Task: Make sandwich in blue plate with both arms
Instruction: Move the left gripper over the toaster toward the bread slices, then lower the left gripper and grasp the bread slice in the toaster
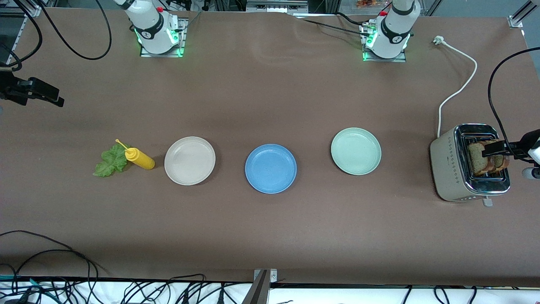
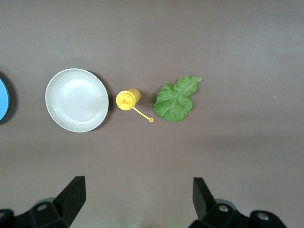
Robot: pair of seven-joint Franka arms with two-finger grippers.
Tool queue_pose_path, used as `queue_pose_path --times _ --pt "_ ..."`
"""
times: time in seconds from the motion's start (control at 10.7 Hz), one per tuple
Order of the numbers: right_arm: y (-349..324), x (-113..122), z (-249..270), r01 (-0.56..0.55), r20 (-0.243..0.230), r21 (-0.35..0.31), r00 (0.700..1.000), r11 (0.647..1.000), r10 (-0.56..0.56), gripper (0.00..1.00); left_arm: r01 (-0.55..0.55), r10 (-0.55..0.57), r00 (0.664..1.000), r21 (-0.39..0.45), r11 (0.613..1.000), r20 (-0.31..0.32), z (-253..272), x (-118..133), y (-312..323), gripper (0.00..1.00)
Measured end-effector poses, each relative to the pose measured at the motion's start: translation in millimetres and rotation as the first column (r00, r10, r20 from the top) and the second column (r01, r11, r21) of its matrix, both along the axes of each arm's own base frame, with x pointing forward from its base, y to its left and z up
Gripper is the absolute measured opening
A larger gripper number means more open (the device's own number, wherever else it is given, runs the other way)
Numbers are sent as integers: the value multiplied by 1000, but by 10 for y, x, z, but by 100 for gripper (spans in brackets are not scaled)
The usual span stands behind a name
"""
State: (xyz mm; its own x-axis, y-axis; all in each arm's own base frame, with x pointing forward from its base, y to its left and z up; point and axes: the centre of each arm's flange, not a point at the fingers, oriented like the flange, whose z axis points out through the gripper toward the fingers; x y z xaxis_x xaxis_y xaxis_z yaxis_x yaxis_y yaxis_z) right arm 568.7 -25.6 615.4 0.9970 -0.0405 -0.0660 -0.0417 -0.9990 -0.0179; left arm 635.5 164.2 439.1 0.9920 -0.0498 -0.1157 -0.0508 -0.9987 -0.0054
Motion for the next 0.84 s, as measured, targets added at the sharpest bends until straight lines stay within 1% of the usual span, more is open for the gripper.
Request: queue_pose_path --times 0.37,0.84 --pt "-23 0 1 -5 1 0 1000 1000 5 100 -2 1 1000 11 1000 21 -232 21 62 100" --pt "31 -4 14 -15 3 1 1000 1000 15 100 -1 1 1000 7 1000 12 -364 -32 138 100"
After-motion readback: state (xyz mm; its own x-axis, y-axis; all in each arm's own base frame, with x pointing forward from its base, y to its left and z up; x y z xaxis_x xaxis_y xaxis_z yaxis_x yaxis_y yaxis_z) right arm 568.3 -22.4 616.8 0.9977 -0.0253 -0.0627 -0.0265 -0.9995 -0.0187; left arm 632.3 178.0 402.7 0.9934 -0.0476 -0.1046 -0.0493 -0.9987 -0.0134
